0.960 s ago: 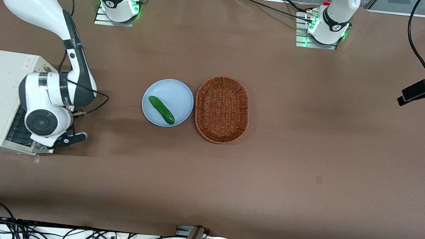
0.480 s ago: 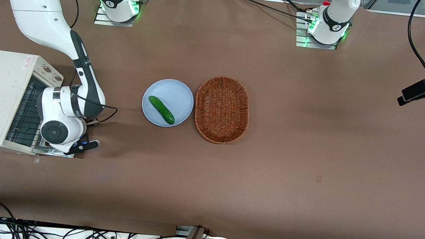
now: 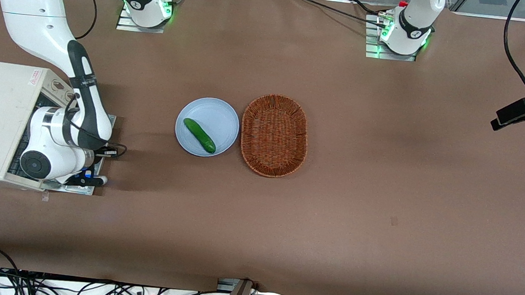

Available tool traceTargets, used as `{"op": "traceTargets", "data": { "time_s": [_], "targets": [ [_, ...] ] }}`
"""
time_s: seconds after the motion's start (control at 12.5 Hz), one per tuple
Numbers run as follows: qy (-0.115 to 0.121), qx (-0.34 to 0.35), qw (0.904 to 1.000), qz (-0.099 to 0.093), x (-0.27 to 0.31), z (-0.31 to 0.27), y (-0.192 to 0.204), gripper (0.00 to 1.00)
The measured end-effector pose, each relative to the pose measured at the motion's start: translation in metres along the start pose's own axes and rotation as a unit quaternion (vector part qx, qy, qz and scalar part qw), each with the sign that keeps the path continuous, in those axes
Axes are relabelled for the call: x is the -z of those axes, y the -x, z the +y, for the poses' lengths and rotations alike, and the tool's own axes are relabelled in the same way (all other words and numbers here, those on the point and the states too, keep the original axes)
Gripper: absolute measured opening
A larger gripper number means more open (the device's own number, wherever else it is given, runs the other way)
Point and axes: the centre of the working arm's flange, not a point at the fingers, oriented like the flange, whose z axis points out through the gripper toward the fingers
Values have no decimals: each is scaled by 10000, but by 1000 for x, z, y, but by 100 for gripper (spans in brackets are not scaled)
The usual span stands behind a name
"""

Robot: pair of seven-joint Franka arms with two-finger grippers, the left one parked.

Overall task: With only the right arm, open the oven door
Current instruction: 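Release the handle and lift the right arm away from the open door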

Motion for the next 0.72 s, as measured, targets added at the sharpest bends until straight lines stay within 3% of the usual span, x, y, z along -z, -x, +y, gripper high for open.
{"op": "traceTargets", "data": {
  "time_s": [0.32, 0.48, 0.72],
  "targets": [
    [-279, -354, 9989, -128, 3, -27, 4, 1],
    [-277, -286, 9992, -75, 24, -38, 4, 1],
    [-294, -61, 9995, 112, 83, -35, 12, 13]
  ]
}}
